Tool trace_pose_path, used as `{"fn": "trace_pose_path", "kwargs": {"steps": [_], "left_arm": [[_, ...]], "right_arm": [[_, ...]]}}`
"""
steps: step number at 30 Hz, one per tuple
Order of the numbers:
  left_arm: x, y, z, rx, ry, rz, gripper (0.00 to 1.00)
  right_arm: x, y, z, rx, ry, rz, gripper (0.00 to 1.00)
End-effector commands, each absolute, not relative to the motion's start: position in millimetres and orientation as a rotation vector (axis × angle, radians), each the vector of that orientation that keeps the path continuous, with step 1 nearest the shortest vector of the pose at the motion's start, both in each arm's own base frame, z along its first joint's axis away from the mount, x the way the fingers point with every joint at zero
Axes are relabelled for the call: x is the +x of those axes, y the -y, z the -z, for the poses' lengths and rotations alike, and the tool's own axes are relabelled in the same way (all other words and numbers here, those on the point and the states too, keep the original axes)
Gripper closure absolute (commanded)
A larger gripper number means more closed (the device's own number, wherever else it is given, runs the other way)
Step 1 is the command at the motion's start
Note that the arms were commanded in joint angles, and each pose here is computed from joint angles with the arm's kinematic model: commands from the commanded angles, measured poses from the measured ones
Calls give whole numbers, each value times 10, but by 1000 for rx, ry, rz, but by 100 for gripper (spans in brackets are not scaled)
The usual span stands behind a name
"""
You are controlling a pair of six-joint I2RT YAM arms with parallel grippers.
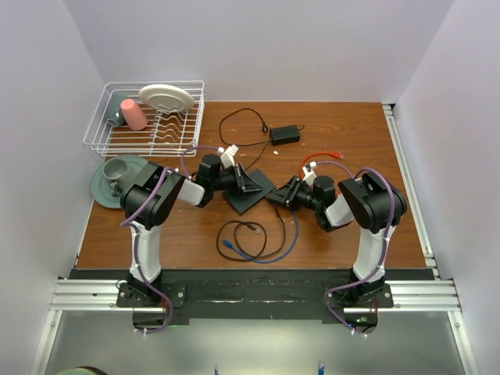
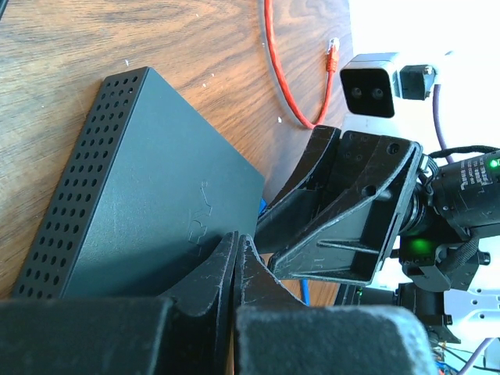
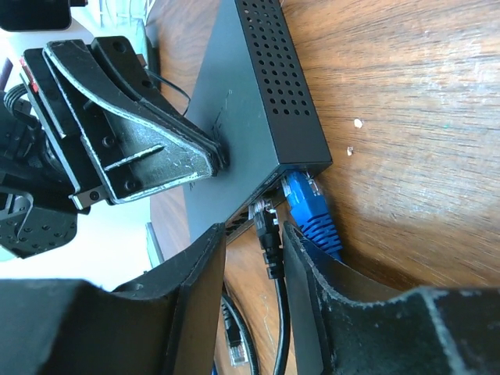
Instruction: Pull the plug from the switch port
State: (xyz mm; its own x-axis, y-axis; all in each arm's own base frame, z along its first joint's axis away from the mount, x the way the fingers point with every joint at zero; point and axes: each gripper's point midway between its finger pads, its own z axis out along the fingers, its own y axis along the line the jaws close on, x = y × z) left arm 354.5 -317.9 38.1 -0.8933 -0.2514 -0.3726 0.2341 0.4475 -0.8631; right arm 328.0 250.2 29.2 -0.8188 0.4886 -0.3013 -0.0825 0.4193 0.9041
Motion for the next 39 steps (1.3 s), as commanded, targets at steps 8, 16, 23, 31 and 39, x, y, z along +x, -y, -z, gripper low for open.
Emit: {"fn": "trace_pose_path", "kwargs": {"steps": [8,16,23,31,39], "left_arm": [[3243,3064,268,-65,-2489,1310,100],[3289,3113,240,-56,-2482,1324,100],[3280,3120,161,-46,-2466,1344,100],[3472,3136,-246,-4,-2369,1358,85],[3770,3110,-821,77,-2226,1291,82]], "right_arm": [[3317,-2347,68,486,-2279,-1235,64],[3235,-2259,74,350,-2294,-1137,55],[3287,-2357,-130,331,-2230,-1230,56],[3273,-2379,-261,325,-2201,-1266,57],[3251,-2386,-225,331,-2210,-1277,57]]}}
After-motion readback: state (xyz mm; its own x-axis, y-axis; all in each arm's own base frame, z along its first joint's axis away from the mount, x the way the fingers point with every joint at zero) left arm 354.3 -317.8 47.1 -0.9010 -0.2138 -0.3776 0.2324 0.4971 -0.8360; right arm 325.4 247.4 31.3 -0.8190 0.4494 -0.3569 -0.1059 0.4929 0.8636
